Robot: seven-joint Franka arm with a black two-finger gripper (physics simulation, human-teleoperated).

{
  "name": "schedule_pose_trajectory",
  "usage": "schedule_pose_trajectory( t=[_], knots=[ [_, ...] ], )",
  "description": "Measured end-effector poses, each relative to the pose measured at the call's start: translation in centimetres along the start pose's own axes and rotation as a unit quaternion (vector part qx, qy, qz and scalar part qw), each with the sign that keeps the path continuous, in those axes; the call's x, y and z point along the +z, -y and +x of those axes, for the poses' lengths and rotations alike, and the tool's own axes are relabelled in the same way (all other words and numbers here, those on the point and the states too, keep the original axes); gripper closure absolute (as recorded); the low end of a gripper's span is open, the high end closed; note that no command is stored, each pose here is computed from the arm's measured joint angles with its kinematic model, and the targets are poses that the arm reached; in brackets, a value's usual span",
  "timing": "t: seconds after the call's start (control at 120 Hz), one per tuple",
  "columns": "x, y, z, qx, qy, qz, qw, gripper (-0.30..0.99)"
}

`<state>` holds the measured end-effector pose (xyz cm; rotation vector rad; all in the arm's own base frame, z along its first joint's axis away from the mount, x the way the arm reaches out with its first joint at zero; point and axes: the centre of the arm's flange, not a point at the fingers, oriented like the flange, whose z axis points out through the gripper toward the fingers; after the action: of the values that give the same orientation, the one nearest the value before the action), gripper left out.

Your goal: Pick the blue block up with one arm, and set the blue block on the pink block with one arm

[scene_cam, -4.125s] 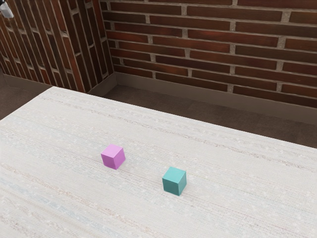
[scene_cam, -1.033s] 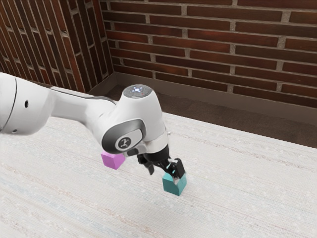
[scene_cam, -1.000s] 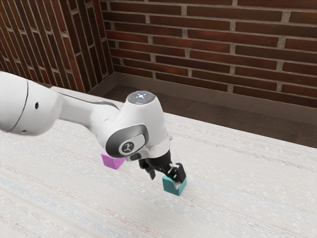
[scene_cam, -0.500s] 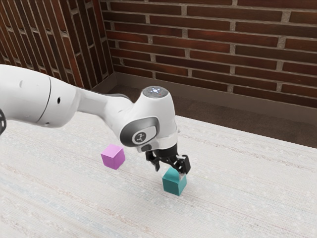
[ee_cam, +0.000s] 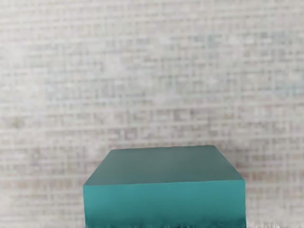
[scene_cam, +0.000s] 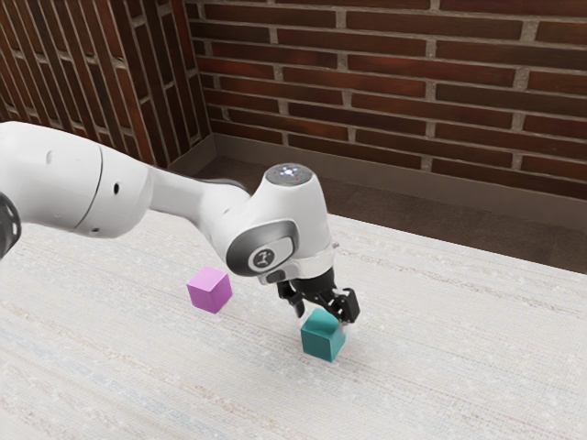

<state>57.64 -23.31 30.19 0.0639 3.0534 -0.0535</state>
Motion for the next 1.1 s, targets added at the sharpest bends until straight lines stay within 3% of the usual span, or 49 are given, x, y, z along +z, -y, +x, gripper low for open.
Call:
schedule_pose_trajectory(
  t=[1.1],
  knots=[
    [3.9,-0.9,-1.4,0.045,-0.015,0.004,0.999,0.00]
  ],
)
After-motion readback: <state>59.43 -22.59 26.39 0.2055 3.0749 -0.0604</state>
